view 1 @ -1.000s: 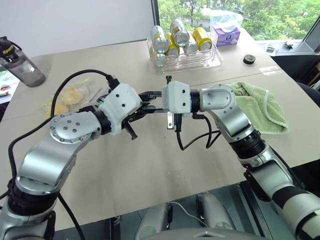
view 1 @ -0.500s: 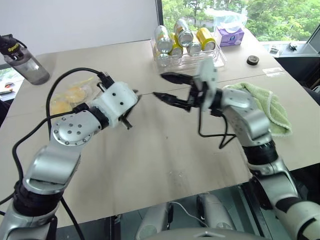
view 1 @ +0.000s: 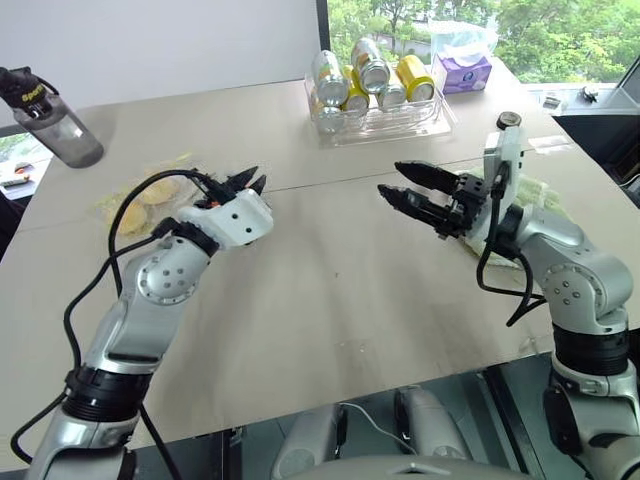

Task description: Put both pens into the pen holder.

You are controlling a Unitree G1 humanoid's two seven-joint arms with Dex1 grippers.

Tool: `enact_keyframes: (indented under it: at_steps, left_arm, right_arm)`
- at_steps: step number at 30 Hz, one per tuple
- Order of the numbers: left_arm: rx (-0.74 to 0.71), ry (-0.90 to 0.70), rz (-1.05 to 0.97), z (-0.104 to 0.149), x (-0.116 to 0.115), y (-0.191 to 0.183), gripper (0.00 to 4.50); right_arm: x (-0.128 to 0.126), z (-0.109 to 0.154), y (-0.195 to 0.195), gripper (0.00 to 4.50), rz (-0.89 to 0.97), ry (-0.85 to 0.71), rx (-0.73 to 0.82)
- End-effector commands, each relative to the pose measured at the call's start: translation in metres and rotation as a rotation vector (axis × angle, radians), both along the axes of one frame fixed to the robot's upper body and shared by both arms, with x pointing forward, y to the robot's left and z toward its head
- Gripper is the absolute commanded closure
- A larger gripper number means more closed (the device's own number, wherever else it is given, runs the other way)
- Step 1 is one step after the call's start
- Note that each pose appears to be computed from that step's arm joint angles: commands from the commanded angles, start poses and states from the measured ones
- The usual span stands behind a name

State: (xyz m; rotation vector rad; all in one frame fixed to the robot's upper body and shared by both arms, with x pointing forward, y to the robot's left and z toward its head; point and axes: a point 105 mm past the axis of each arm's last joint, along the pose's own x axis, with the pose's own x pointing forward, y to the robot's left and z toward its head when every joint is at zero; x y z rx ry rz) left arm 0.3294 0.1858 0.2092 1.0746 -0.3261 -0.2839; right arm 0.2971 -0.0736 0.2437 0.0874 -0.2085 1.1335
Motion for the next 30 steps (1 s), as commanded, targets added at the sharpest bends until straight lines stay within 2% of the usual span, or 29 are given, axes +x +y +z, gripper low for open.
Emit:
enact_keyframes:
  at_steps: [1,9,25,30]
  left_arm:
    - [-0.005,-0.008,0.025,0.010,0.003,0.003,4.48]
    - [-0.028,0.016,0.080,0.010,0.009,0.011,4.48]
    - [-0.041,0.043,0.148,0.004,0.031,0.027,4.48]
    - [-0.029,0.082,0.154,-0.006,0.034,0.032,4.48]
  right_arm:
    - [-0.011,0.013,-0.001,1.61,0.030,-0.089,-0.006]
    - [-0.018,0.003,-0.002,1.61,0.075,-0.165,-0.102]
    - [-0.019,0.004,-0.004,1.61,0.068,-0.178,-0.105]
    - [-0.019,0.004,-0.004,1.61,0.060,-0.181,-0.104]
